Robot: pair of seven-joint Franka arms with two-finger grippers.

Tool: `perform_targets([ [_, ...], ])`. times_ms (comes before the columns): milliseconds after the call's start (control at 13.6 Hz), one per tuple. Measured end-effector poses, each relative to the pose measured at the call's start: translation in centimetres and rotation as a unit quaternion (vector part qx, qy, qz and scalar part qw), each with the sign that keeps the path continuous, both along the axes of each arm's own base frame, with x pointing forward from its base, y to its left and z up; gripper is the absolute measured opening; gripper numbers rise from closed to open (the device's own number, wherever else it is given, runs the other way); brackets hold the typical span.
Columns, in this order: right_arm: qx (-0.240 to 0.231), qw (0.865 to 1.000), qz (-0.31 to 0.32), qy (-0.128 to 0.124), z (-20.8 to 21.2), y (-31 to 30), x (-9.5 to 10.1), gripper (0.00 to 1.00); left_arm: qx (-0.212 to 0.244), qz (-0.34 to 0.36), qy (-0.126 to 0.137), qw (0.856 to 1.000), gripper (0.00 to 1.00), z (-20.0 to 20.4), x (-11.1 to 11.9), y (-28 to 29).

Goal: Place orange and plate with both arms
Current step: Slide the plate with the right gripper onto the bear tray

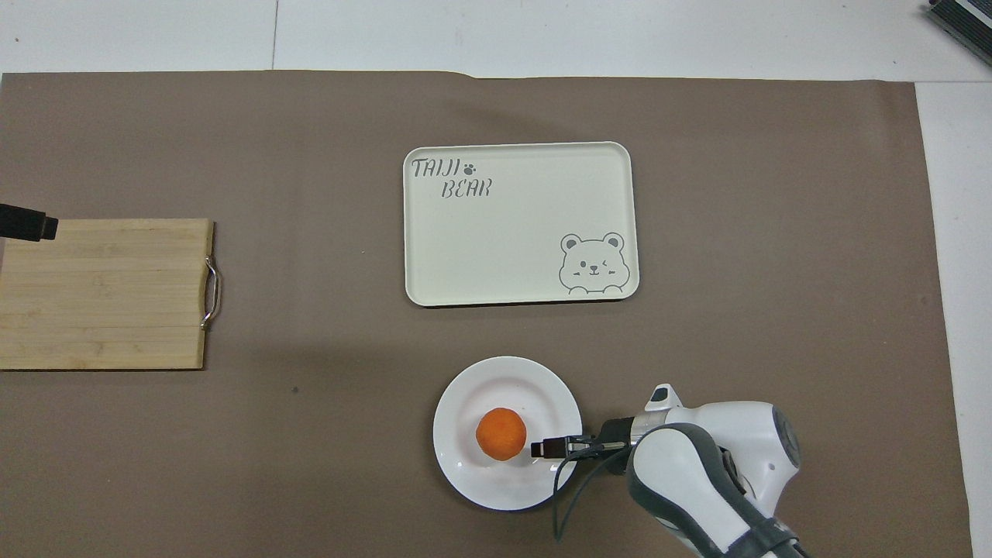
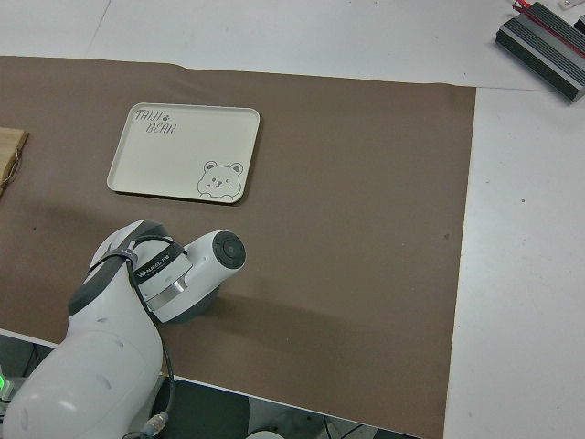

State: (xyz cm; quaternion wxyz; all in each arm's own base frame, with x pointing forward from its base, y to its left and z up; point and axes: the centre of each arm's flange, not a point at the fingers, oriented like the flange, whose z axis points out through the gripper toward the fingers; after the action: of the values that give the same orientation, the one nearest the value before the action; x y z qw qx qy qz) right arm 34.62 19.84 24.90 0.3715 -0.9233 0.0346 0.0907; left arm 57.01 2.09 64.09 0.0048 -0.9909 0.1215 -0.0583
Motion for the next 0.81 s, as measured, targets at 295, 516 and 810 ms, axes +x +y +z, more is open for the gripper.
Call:
perform_targets([
  [295, 0.001, 1.0, -0.003, 0.003, -0.1, -0.1, -0.1, 0.07, 0.001, 0.003, 0.005, 1.0, 1.0, -0.7, 0.6, 0.2],
  [516, 0.003, 1.0, -0.004, 0.005, -0.1, -0.1, -0.1, 0.07, -0.001, 0.021, 0.013, 1.0, 1.0, -1.5, 0.7, 0.4],
  [810, 0.032, 0.999, -0.009, 0.035, -0.2, -1.1, 0.0, 0.07, -0.003, 0.04, 0.023, 0.999, 1.0, -2.2, 0.6, 0.4],
])
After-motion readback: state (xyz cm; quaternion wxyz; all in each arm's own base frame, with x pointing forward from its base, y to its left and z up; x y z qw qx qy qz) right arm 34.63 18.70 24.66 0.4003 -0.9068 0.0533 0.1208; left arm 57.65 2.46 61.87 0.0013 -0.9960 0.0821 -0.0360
